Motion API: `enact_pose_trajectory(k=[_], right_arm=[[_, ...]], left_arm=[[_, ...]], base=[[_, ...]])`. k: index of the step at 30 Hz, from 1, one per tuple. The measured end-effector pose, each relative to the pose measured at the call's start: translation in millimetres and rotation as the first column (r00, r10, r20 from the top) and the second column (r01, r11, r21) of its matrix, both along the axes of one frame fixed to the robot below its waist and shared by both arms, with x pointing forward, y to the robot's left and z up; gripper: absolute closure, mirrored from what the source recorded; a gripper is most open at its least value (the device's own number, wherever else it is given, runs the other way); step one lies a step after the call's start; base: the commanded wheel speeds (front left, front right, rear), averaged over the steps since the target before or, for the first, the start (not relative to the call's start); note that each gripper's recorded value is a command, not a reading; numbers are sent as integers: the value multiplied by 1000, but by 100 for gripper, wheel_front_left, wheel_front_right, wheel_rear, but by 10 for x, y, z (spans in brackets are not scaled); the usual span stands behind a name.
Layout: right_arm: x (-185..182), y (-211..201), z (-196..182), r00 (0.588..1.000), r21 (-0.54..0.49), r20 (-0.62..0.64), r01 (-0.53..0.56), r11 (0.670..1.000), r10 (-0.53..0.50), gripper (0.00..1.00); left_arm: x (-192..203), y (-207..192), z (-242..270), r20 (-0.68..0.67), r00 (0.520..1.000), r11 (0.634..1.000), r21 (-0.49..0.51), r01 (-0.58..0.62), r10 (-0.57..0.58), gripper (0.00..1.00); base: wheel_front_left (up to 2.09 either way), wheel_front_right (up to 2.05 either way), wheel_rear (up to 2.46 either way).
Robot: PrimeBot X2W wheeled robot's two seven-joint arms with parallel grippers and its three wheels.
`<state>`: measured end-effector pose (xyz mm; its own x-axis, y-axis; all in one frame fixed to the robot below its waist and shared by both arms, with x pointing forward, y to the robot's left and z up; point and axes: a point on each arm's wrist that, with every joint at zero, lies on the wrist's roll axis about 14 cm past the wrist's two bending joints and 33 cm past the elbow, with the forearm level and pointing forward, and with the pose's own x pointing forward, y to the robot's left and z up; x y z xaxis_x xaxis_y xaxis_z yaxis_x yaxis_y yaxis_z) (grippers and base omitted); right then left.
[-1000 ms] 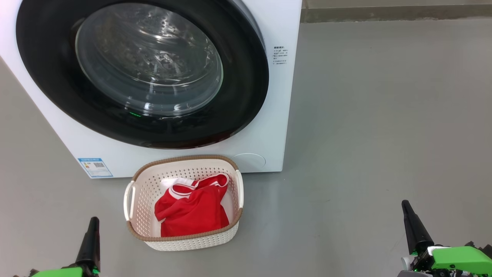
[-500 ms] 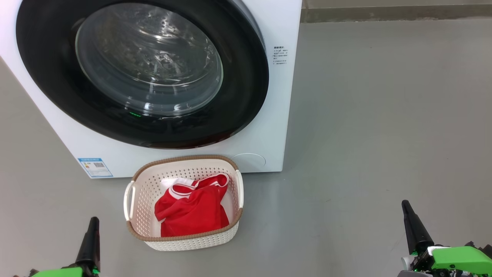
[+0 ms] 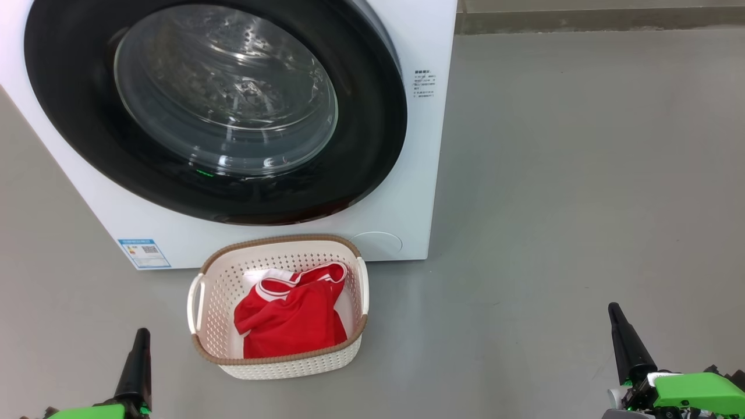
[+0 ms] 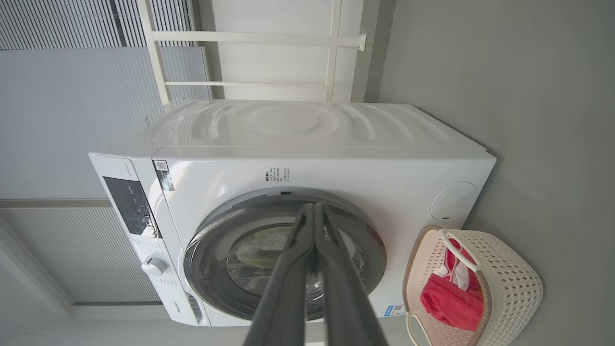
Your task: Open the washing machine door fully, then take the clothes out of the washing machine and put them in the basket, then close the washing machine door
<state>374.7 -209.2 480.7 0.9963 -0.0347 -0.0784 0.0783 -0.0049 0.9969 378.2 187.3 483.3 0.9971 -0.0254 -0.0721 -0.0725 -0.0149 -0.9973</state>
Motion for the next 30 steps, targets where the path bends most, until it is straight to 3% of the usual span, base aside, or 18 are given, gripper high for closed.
enact_pose_trajectory(k=[30], right_arm=[[0, 0, 0, 1000, 0, 0, 0, 1000, 0, 100]], left_arm=[[0, 0, 0, 0, 1000, 1000, 0, 0, 0, 100]], base=[[0, 0, 0]])
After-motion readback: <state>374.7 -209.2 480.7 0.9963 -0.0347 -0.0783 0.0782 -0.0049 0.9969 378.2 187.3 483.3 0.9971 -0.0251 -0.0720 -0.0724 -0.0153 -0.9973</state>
